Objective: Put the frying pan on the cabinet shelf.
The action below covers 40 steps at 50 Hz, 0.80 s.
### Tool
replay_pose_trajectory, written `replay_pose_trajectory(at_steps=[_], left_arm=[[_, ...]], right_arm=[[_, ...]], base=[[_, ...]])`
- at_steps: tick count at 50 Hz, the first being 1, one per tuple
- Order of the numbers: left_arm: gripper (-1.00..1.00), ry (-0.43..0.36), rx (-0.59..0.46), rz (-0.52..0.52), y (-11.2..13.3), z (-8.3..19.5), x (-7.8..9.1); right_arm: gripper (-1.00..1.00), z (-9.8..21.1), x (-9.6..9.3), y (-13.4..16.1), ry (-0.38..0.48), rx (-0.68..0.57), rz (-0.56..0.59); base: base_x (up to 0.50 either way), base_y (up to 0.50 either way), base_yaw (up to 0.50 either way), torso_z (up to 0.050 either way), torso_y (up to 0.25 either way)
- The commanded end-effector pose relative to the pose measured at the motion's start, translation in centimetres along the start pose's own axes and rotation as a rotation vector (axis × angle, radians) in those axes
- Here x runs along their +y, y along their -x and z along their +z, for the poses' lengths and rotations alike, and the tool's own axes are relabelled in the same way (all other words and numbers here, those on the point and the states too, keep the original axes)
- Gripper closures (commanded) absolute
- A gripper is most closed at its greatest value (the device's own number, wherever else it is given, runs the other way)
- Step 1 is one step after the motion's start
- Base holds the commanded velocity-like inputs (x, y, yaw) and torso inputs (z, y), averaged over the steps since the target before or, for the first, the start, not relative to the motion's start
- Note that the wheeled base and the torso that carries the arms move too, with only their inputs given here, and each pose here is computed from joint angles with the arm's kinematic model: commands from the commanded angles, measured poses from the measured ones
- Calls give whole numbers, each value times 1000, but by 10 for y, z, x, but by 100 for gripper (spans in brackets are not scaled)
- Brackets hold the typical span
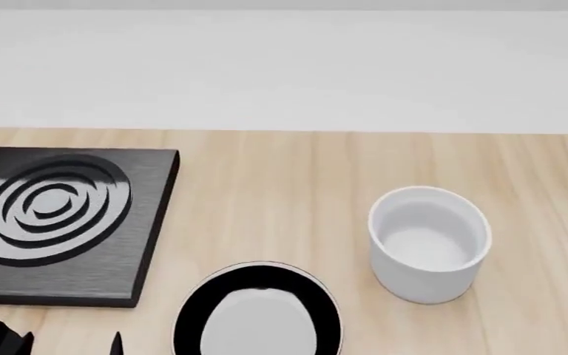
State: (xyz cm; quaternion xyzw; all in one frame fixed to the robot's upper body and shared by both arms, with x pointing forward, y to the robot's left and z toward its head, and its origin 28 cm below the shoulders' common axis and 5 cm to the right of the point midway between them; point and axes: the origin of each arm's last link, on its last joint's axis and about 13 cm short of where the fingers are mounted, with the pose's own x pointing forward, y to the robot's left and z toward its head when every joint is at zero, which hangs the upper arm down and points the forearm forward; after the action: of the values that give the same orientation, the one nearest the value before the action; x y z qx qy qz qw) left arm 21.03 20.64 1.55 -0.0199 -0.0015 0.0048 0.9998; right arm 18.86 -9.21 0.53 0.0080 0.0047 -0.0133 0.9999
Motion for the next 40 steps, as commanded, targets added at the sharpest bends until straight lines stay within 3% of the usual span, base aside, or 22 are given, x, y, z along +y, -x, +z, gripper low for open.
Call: replay_pose_trajectory(at_steps=[1,13,20,21,22,32,34,35,36,40], left_arm=[[-100,7,-8,2,1,4,-1],[-100,2,8,2,0,-1,0],[-100,5,6,-3,1,1,-1],[-100,3,5,-6,2,2,-1],[-100,5,5,-7,2,3,-2],[-100,3,27,-82,10,14,-9],[-100,-6,33,-109,16,21,-12],[-100,-8,36,-115,18,24,-13],[-100,-8,38,-116,19,25,-13],[-100,-34,75,-143,25,36,-15]], right_arm=[[-100,-2,2,-1,-1,3,4],[-100,-4,4,1,2,5,9],[-100,-4,4,2,3,2,10],[-100,-18,3,4,5,6,5],[-100,-4,5,2,4,2,10],[-100,-10,4,-1,10,-4,14],[-100,7,6,7,22,14,7],[-100,-5,2,-4,15,-35,24],[-100,-9,2,0,19,1,14],[-100,12,5,11,29,-3,11]], base=[[500,-94,0,0,0],[460,-64,0,0,0],[11,0,0,0,0],[0,0,0,0,0],[0,0,0,0,0],[0,0,0,0,0],[0,0,0,0,0],[0,0,0,0,0],[0,0,0,0,0],[0,0,0,0,0]])
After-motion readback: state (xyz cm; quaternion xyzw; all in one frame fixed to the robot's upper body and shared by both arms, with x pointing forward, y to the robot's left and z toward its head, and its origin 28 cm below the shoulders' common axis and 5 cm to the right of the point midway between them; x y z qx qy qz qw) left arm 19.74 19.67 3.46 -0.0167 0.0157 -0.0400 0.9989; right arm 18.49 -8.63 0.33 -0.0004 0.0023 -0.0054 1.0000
